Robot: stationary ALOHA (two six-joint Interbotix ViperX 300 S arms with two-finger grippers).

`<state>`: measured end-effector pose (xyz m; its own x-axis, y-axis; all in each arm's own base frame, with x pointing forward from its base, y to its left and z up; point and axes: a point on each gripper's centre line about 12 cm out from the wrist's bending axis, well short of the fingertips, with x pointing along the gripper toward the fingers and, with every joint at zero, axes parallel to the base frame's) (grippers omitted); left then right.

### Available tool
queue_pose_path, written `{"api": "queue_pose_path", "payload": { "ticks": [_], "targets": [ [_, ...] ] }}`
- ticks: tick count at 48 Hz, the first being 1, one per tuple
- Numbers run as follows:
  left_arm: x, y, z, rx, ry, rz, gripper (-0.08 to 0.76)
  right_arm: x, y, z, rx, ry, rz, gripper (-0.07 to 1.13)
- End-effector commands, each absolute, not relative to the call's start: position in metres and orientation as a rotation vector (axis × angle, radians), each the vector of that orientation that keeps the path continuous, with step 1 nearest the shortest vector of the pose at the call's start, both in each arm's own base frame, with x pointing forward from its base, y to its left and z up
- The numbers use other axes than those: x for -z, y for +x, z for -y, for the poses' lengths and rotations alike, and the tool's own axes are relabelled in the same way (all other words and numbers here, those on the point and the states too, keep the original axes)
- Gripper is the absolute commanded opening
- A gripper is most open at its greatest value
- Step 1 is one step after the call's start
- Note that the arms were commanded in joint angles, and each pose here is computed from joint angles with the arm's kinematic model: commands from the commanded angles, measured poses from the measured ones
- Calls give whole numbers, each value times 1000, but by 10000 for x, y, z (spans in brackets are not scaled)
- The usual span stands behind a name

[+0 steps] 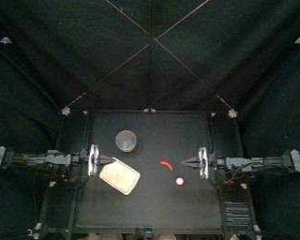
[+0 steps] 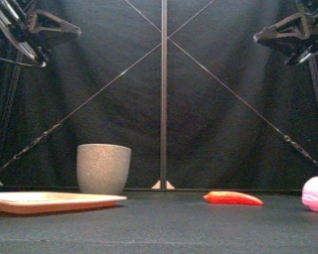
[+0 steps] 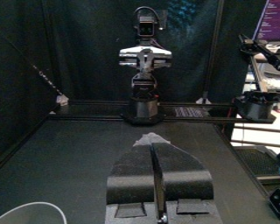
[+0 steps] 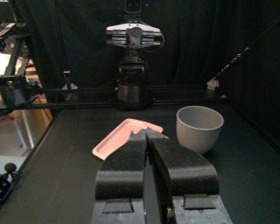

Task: Pick the pink ball then place it in the grey bowl
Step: Pick the pink ball

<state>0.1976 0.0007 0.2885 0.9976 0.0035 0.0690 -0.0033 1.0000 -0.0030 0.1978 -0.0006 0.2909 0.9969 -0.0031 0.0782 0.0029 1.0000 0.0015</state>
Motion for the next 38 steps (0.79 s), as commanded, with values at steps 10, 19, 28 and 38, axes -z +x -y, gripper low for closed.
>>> {"api": "queue_pose_path", "payload": {
  "ticks": [10,19,28,38],
  "targets": [
    [-2857,1973,-89,-45,3,66,21,-2430,2216,58,23,-5,-131,178],
    [-2879,1972,-101,-52,4,81,23,-2228,2350,14,7,11,-224,564],
    [-2886,1970,-101,-52,4,90,23,-2057,2413,-6,23,84,-299,968],
    [-2879,1969,-119,-61,3,89,23,-1755,2430,-74,22,137,-491,996]
  ]
}}
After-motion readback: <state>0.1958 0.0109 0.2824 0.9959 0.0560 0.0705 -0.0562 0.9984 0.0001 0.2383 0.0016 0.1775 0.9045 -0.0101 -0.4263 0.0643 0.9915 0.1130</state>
